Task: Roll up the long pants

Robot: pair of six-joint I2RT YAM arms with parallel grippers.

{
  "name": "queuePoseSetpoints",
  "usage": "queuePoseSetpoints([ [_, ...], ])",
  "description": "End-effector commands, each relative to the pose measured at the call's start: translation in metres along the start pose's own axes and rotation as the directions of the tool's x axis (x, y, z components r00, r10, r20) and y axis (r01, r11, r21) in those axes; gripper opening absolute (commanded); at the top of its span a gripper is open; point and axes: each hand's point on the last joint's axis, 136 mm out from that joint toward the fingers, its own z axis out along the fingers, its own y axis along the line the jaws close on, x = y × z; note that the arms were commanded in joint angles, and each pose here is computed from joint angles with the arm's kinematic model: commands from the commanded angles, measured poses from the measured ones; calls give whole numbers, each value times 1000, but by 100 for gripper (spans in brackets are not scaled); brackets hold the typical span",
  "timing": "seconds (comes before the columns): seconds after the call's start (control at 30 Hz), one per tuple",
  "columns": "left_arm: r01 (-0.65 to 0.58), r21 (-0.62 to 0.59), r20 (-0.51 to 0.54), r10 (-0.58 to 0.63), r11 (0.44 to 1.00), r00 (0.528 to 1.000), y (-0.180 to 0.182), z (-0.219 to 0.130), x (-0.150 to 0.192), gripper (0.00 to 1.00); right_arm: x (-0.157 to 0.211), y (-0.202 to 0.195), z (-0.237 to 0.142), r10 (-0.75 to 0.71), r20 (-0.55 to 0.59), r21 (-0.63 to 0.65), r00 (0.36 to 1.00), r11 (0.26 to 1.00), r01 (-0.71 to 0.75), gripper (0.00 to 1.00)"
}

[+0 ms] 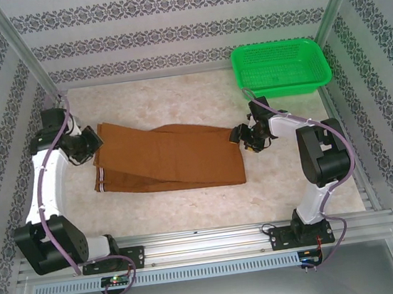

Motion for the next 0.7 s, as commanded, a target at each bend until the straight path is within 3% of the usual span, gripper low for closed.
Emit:
queuePoseSetpoints([
  [0.0, 18, -56, 11, -17, 998, 1000, 17, -16, -1, 0, -5, -9, 0, 15, 32, 38, 999, 999, -17, 67],
  [0.07, 29, -62, -11, -29, 998, 1000, 24, -10, 2, 0, -4, -7, 2, 15, 22, 28, 1000, 999, -15, 66],
  [0.13, 45, -95, -34, -48, 994, 998, 34, 0, 6, 9, -3, -7, 2, 9, 15, 31, 1000, 999, -10, 66],
  [0.2, 71, -175, -35, -79, 982, 996, 53, 7, 11, 30, -2, -8, 2, 7, 12, 37, 1000, 999, -7, 67],
  [0.33, 85, -323, 23, -82, 943, 996, 83, 3, 10, 45, 1, -11, 1, -5, 6, 44, 1000, 999, 5, 67],
  [0.47, 93, -274, 49, -82, 957, 995, 75, 5, 9, 42, 2, -12, 0, -9, 7, 39, 1000, 999, 9, 66],
  [0.53, 71, -194, 26, -67, 978, 997, 59, 18, 14, 41, 0, -7, 1, -15, 14, 7, 1000, 1000, 15, 67],
  [0.67, 35, -186, -39, -43, 982, 998, 53, 49, 30, 38, -5, 5, 1, -19, 24, -48, 1000, 999, 20, 67],
])
